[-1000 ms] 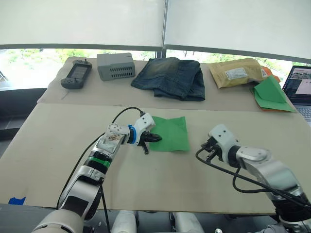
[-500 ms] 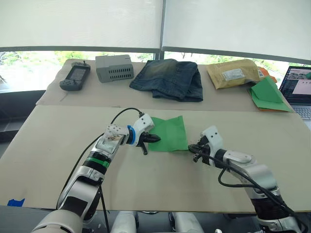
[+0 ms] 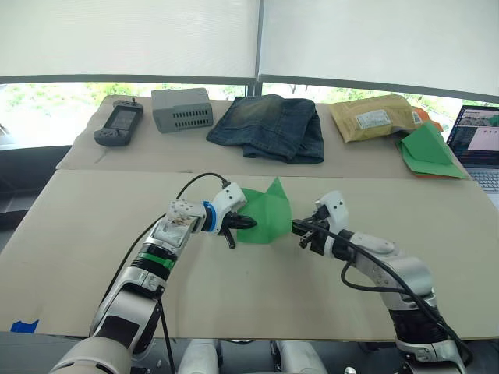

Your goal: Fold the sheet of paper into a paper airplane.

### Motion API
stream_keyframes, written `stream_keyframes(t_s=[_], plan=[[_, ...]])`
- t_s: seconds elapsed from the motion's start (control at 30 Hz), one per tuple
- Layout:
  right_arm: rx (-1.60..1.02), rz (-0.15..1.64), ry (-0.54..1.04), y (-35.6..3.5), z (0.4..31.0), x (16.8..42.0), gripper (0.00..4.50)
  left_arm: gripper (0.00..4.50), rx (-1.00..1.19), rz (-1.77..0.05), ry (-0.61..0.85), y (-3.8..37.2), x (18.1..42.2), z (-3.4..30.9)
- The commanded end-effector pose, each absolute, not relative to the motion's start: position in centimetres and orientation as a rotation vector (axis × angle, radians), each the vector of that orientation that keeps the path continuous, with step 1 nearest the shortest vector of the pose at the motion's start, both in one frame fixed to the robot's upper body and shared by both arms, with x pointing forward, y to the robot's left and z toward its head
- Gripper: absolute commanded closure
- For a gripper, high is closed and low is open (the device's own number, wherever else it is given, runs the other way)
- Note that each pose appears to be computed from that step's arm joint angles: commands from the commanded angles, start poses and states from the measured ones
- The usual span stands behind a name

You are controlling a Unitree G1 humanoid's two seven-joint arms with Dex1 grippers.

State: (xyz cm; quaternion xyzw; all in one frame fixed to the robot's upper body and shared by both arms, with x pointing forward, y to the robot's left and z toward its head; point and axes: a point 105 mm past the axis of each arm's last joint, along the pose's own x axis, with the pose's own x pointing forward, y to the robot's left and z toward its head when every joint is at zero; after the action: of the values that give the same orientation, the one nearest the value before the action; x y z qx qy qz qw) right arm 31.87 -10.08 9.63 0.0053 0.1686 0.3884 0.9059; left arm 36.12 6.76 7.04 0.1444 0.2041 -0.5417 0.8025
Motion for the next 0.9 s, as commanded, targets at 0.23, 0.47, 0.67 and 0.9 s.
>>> stream_keyframes(t_s=[0.23, 0.47, 0.67, 0.9], plan=[[-0.037, 0.905, 0.298, -6.9, 10.5, 33.5, 4.46, 4.5, 0.27, -1.045, 0.594, 9.6, 35.6, 3.8], [-0.066, 0.929, 0.33, -5.8, 9.3, 34.2, 4.46, 4.5, 0.222, -1.006, 0.571, 10.1, 35.9, 4.6], [-0.039, 0.945, 0.395, -5.2, 7.9, 34.3, 4.46, 4.5, 0.178, -1.003, 0.477, 10.7, 36.4, 6.6], [-0.071, 0.979, 0.434, -4.0, 7.0, 34.4, 4.46, 4.5, 0.166, -0.924, 0.406, 13.6, 37.2, 9.6]])
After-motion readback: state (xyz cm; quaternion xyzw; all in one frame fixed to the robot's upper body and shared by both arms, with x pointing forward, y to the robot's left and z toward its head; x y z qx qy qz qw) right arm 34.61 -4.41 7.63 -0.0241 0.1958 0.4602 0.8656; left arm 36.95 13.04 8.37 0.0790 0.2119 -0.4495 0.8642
